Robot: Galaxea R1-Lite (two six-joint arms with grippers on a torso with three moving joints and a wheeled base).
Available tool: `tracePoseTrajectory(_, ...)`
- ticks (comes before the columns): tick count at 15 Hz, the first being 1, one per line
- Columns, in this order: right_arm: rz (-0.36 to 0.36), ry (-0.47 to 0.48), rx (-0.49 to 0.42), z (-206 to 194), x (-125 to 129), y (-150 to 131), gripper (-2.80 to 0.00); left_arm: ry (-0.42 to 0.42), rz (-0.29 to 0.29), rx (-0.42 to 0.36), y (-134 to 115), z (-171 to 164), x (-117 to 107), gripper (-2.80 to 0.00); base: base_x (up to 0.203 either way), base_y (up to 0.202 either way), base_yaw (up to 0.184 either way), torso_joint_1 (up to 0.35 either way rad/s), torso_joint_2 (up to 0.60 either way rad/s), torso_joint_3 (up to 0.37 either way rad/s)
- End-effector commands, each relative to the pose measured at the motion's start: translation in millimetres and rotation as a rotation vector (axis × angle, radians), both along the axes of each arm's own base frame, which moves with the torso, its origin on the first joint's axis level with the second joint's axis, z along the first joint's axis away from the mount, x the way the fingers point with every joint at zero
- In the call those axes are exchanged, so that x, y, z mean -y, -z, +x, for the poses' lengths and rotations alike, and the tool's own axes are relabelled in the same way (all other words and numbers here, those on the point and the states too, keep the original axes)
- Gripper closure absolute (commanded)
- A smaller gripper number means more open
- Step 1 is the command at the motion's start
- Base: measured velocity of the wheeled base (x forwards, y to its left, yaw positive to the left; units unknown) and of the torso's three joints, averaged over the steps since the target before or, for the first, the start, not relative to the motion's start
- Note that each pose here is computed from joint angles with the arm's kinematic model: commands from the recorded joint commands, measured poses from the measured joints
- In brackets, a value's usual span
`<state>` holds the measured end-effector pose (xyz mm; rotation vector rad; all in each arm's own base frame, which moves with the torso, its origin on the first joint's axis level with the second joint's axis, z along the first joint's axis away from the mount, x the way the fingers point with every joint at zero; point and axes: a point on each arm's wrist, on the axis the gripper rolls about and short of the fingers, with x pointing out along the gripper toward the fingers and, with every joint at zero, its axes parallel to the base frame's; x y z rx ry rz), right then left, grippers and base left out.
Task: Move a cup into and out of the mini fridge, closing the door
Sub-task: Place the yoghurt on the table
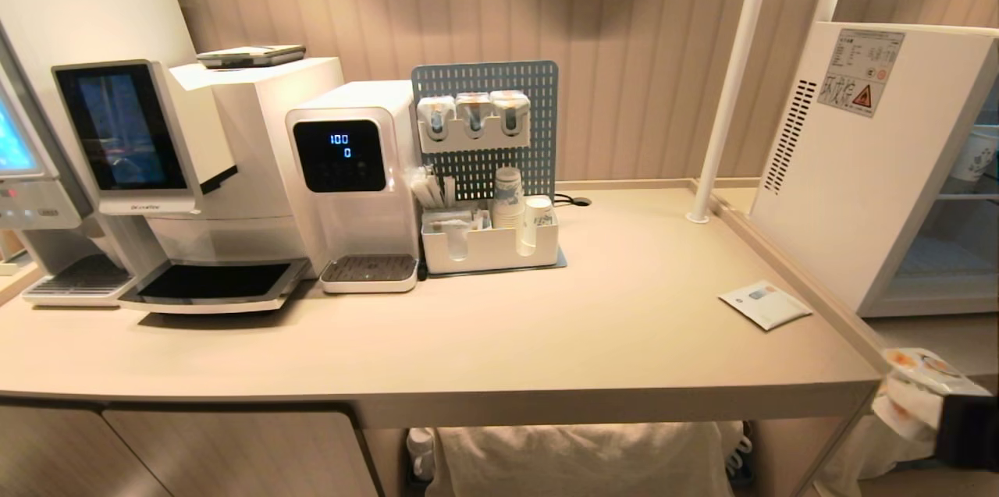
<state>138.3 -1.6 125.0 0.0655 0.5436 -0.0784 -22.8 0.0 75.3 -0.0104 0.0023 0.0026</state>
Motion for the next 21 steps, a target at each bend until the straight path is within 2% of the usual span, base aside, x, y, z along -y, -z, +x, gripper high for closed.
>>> tracePoseTrajectory(1, -0.023, 0.032, -0.137, 78, 3, 63, 0.00, -0.001, 0.000, -0.001, 0, 0, 0, 0.00, 0.000, 0.000, 0.000, 0.000, 0.00, 0.000)
tracePoseTrajectory(3, -0.078, 0.076, -0.122, 116, 10, 108, 0.00, -0.001, 0.000, -0.001, 0, 0, 0, 0.00, 0.000, 0.000, 0.000, 0.000, 0.00, 0.000)
tracePoseTrajectory(5, -0.132, 0.154, -0.022, 150, 24, 135, 0.00, -0.001, 0.000, -0.001, 0, 0, 0, 0.00, 0.000, 0.000, 0.000, 0.000, 0.00, 0.000)
tracePoseTrajectory(7, -0.178, 0.248, 0.148, 193, 46, 137, 0.00, -0.002, 0.000, -0.001, 0, 0, 0, 0.00, 0.000, 0.000, 0.000, 0.000, 0.00, 0.000)
tracePoseTrajectory(9, -0.222, 0.343, 0.243, 217, 62, 141, 0.00, -0.001, 0.000, -0.001, 0, 0, 0, 0.00, 0.000, 0.000, 0.000, 0.000, 0.00, 0.000)
tracePoseTrajectory(10, -0.234, 0.367, 0.260, 221, 65, 141, 0.00, -0.001, 0.000, -0.001, 0, 0, 0, 0.00, 0.000, 0.000, 0.000, 0.000, 0.00, 0.000)
tracePoseTrajectory(13, -0.253, 0.351, 0.256, 223, 61, 141, 0.00, -0.001, 0.000, -0.001, 0, 0, 0, 0.00, 0.000, 0.000, 0.000, 0.000, 0.00, 0.000)
tracePoseTrajectory(14, -0.265, 0.347, 0.251, 223, 60, 142, -2.26, -0.001, 0.000, -0.001, 0, 0, 0, 0.00, 0.000, 0.000, 0.000, 0.000, 0.00, 0.000)
tracePoseTrajectory(15, -0.280, 0.352, 0.249, 224, 58, 141, -2.80, -0.001, 0.000, -0.001, 0, 0, 0, 0.00, 0.000, 0.000, 0.000, 0.000, 0.00, 0.000)
tracePoseTrajectory(21, -0.286, 0.354, 0.247, 226, 56, 142, -2.80, -0.001, 0.000, -0.001, 0, 0, 0, 0.00, 0.000, 0.000, 0.000, 0.000, 0.00, 0.000)
